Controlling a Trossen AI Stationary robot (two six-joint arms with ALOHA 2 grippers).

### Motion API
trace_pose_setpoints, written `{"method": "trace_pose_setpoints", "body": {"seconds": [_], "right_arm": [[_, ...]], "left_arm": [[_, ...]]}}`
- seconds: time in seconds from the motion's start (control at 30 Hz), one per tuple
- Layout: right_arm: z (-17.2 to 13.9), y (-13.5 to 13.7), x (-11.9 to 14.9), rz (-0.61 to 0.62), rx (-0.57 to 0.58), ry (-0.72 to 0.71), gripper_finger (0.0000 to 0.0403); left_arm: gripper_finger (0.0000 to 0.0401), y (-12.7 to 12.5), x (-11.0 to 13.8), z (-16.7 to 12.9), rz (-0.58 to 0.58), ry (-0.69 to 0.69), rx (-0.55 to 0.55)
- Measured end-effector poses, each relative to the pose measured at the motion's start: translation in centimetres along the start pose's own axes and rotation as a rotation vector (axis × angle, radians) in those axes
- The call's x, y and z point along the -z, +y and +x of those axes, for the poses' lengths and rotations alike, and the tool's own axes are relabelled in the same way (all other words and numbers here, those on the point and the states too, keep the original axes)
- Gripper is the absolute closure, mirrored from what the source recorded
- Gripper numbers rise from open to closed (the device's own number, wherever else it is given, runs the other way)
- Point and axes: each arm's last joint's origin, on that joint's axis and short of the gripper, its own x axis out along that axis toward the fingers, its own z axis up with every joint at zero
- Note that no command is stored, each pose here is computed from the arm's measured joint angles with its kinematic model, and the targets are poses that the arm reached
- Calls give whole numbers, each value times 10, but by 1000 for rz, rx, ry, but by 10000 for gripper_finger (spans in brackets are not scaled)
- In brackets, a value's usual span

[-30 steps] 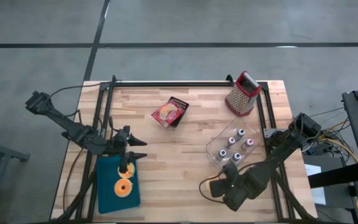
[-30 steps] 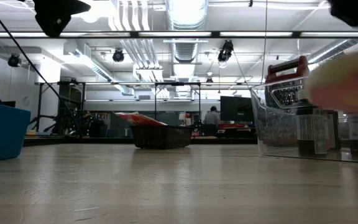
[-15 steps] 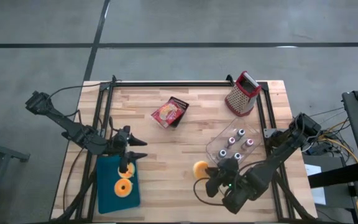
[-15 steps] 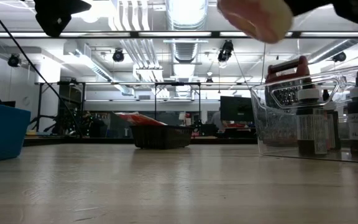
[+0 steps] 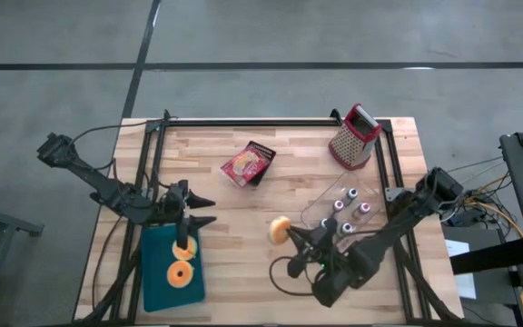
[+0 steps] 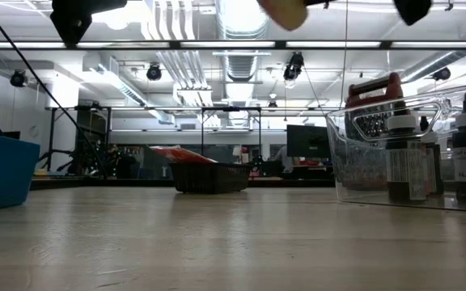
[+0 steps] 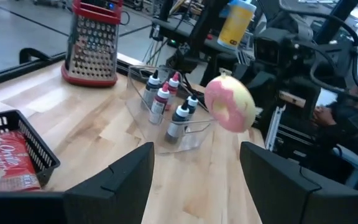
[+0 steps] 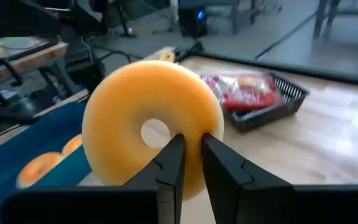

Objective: Pick & Place Food Item
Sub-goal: Put the yellow donut into the blue bin

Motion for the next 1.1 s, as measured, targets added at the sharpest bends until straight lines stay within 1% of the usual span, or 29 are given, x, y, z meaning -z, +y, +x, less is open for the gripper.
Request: {"method": "trace_pose_setpoints", "body": {"seconds": [0.2,0.33,0.43,0.53,1.1], "right_arm": [[27,4,4,-41,59,-66,355],[35,2,3,-59,81,-65,355],[35,3,3,-75,79,-64,355],[34,3,3,-96,77,-61,355],[36,2,3,-141,84,-60,355]], "left_arm": [[158,0,0,0,-7,-6,-11],[158,0,0,0,-8,-5,-11],[158,3,6,1,0,9,-18],[158,5,10,1,-16,17,-22],[158,5,10,1,-24,18,-20]]}}
